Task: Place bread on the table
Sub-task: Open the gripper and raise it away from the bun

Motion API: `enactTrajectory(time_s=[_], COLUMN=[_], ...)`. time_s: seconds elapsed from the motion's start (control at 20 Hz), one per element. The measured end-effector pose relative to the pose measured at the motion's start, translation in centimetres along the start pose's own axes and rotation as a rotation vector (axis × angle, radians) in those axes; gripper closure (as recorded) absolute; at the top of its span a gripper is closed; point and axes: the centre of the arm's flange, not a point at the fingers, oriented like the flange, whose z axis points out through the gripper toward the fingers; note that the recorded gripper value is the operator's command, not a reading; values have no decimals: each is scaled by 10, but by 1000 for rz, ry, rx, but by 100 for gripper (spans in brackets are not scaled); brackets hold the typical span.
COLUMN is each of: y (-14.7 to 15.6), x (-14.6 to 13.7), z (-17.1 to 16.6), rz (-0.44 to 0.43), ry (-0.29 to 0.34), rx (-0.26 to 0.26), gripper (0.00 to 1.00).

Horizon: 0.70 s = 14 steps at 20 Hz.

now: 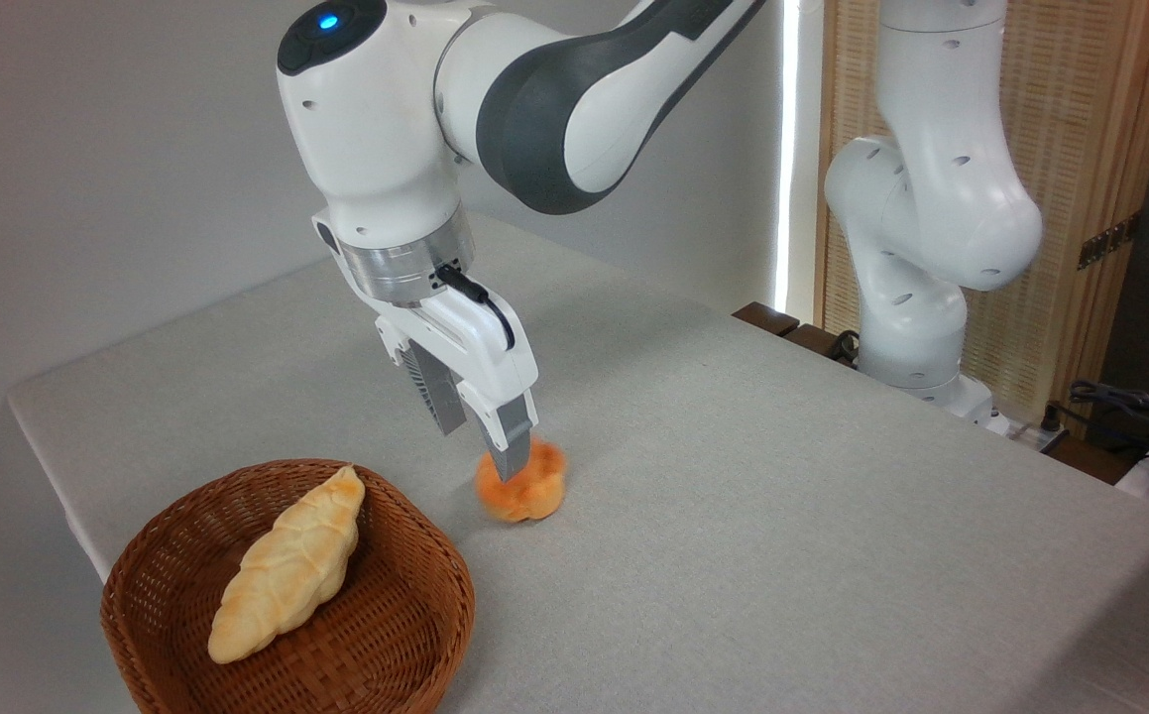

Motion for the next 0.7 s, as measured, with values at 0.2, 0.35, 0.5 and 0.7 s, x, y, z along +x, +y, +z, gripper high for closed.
enactTrajectory(time_s=[0.2,0.35,0.5,0.7], y=[0,0,1,-6], x=[0,2,6,3], z=[-1,-9,-39,-75], rz=[1,3,11,13], ry=[1,17,66,101], rx=[1,13,52,131], gripper=[0,0,0,0])
